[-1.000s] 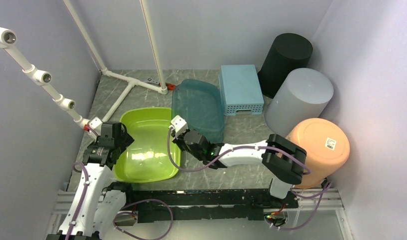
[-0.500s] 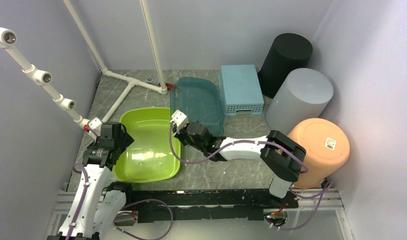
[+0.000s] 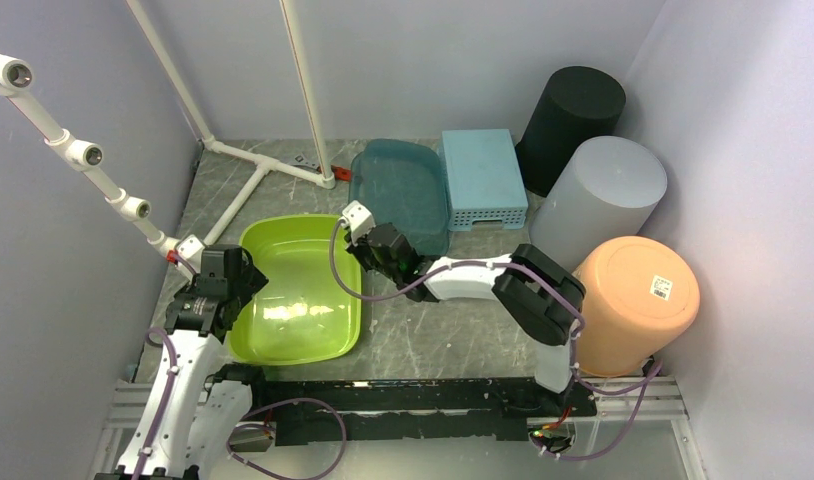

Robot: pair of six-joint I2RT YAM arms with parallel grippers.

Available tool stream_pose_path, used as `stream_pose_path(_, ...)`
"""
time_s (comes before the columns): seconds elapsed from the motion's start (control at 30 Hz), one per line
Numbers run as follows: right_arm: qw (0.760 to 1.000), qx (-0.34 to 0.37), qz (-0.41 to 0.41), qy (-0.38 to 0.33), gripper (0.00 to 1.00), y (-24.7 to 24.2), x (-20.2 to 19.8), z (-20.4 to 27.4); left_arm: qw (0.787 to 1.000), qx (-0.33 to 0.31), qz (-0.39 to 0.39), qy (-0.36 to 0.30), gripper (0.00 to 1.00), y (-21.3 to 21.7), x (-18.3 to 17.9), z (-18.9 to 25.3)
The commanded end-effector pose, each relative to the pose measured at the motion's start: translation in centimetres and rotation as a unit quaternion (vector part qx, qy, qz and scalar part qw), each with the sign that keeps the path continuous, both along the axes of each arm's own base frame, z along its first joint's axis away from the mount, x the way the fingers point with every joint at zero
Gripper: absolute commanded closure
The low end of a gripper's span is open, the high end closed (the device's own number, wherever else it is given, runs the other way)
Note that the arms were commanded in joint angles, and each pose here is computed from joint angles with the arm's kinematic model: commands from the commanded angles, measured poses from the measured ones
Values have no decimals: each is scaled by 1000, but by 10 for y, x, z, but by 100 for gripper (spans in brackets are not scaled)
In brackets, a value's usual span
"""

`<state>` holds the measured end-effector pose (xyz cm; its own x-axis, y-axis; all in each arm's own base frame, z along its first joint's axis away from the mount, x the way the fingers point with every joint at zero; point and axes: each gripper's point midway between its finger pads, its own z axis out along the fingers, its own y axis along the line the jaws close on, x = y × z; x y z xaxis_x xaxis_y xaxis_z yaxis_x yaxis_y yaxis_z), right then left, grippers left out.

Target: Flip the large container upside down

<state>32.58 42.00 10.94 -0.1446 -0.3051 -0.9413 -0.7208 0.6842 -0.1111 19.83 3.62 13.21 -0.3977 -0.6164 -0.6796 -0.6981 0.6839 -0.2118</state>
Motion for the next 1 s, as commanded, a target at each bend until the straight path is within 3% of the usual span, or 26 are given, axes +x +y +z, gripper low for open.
stream_pose_path(0.0,999,8,20,-37,100,9,25,22,1000,-2,11,-16,5,2,2,3)
stream_pose_path(0.17,998,-9,44,-33,99,3,38,14,1000,1,12,-24,5,3,2,6)
stream_pose_path(0.33,997,-35,67,16,86,0,44,-6,1000,-3,9,-21,5,1,3,2)
stream_pose_path(0.6,999,-9,28,41,64,-8,58,0,1000,1,10,-22,5,3,4,6)
stream_pose_path(0.77,999,-6,9,49,63,-17,60,9,1000,6,11,-27,5,4,2,12)
stream_pose_path(0.97,992,61,-37,99,63,-31,44,47,999,3,8,-32,5,4,0,14)
